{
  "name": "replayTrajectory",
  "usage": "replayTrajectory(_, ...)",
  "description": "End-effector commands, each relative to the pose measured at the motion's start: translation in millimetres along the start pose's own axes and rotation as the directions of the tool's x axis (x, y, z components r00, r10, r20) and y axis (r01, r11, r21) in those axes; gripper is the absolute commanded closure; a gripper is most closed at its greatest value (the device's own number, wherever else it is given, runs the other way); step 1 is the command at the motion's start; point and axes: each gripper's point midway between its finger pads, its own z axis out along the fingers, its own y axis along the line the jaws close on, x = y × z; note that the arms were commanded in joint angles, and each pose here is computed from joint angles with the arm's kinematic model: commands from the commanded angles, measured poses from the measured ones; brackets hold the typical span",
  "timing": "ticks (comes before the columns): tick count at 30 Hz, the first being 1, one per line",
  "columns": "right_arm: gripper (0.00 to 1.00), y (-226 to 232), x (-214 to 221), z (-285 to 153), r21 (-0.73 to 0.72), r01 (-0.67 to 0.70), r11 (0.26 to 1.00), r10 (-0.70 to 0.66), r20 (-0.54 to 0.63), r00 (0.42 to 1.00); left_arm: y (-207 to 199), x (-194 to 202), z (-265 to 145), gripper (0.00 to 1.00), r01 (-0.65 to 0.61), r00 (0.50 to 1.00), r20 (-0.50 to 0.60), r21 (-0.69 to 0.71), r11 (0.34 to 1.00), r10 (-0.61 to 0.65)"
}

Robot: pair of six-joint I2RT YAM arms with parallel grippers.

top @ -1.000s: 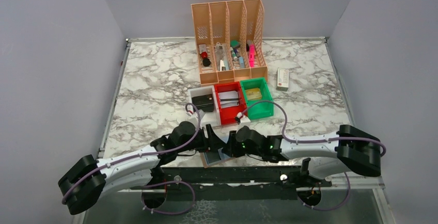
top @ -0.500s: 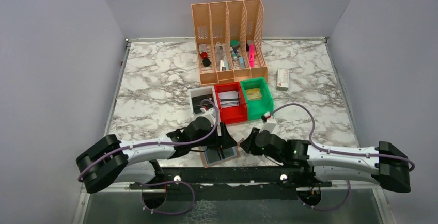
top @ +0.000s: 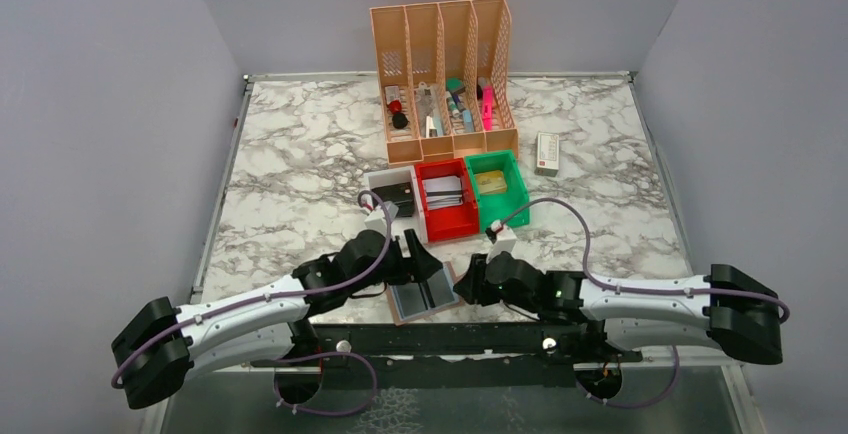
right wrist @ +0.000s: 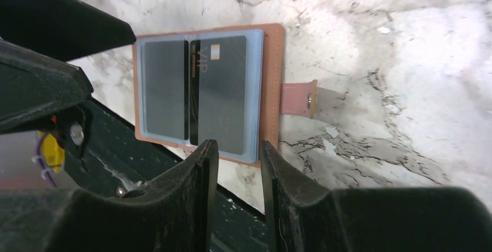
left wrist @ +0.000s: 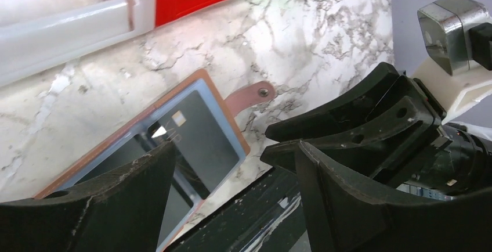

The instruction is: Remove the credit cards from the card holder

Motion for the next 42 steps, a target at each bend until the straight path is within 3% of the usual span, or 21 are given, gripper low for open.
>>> replayTrajectory(1, 0.63, 30, 2, 8, -0.100, 0.078, 0.992, -0.083, -0.042, 0.996, 25, 8, -4, 0.22, 0.030, 1.000, 0.003, -0.088, 0.996, -0.030)
replayTrajectory(12, 0.64, 38, 18, 27, -0.119, 0.171, 0.978, -0.185, -0.121, 0.975, 27, 19, 5, 0.23, 0.018, 0.998, -0.058, -0.107, 0.994, -0.024)
replayTrajectory(18, 0.63, 15, 19, 32, -0.007, 0.177, 0.984, -0.177, -0.124, 0.976, 30, 24, 7, 0.25, 0.017, 0.997, -0.074, -0.107, 0.994, -0.025)
replayTrajectory(34, 0.66, 1, 43, 36, 0.004, 0.143, 0.990, -0.140, -0.188, 0.972, 36, 49, 24, 0.30, 0.001, 0.985, -0.171, -0.114, 0.994, -0.021)
replayTrajectory(38, 0.66, 0, 44, 36, 0.006, 0.141, 0.990, -0.137, -0.190, 0.972, 36, 54, 28, 0.36, 0.015, 0.985, -0.171, -0.107, 0.994, -0.034)
replayTrajectory(42, 0.66, -2, 46, 35, 0.011, 0.135, 0.991, -0.131, -0.198, 0.972, 36, 58, 30, 0.50, 0.026, 0.985, -0.169, -0.106, 0.994, -0.043)
